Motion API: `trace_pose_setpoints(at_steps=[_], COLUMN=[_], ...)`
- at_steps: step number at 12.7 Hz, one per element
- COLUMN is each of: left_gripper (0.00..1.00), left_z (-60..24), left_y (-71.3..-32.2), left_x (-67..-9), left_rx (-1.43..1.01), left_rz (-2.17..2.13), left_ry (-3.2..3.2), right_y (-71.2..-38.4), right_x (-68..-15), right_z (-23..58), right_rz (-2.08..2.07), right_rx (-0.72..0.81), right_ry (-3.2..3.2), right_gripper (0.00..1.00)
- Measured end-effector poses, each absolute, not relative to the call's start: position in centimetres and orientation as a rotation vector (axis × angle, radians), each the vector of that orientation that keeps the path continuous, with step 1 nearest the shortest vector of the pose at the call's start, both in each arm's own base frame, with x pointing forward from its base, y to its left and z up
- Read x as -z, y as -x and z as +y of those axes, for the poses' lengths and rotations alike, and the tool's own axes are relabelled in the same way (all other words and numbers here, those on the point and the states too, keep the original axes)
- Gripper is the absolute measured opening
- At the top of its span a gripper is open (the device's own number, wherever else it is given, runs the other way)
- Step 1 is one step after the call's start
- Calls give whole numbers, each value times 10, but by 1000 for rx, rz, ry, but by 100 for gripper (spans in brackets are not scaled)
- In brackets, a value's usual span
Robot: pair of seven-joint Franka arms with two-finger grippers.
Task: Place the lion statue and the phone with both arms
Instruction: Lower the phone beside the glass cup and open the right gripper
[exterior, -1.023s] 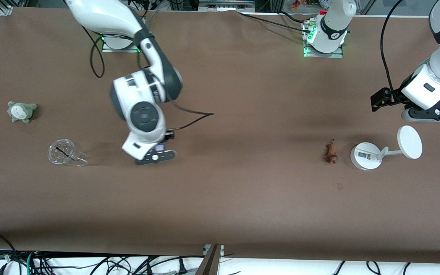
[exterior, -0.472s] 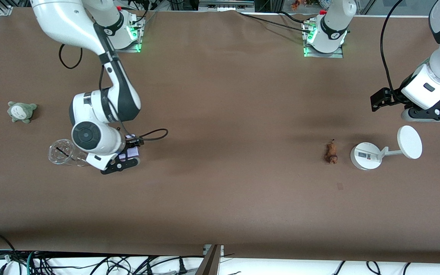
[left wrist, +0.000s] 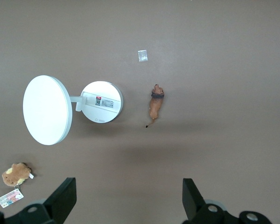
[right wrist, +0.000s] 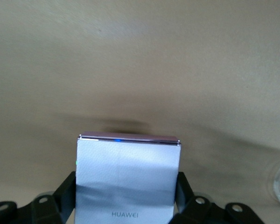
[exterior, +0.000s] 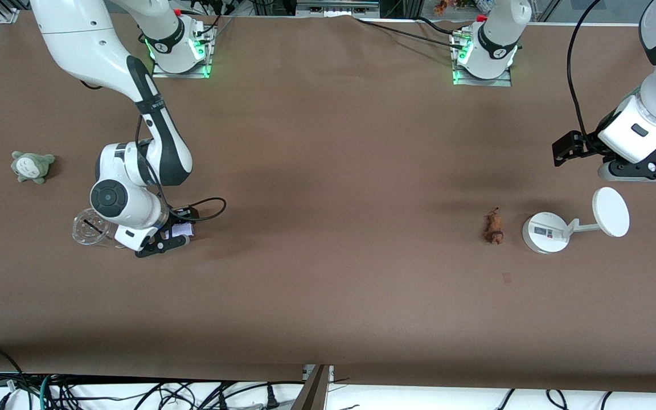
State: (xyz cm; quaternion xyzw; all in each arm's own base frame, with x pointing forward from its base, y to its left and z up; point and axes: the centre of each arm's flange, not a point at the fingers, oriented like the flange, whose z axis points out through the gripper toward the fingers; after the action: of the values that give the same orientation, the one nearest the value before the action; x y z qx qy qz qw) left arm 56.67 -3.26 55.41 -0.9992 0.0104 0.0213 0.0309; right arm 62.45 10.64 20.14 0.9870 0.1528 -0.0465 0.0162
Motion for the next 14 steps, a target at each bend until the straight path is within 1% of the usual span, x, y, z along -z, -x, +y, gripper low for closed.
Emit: trace_pose_setpoints(at_steps=[2, 7, 9, 12, 13, 14], left_gripper=[100, 100, 100, 100, 100, 100], left_z=[-33, -33, -33, -33, -33, -33], left_y=[-567, -567, -567, -567, -567, -567], left_x=[-554, -554, -554, -554, -554, -554], left_rx=[-66, -66, -66, -66, -66, -66], left_rz=[32, 32, 32, 32, 32, 32], left_ry=[3079, 3079, 3079, 3079, 3079, 3079], right_y=[-621, -625, -625, -626, -626, -627], right_x=[-192, -180, -170, -170, -171, -173], right_z=[91, 56, 50, 50, 51, 53], right_rz=[440, 299, 237, 199, 187, 180], right_rx=[147, 125, 109, 105, 103, 101], right_ry=[-3073, -3091, -3093, -3096, -3097, -3099], right_gripper=[86, 86, 86, 86, 91, 100])
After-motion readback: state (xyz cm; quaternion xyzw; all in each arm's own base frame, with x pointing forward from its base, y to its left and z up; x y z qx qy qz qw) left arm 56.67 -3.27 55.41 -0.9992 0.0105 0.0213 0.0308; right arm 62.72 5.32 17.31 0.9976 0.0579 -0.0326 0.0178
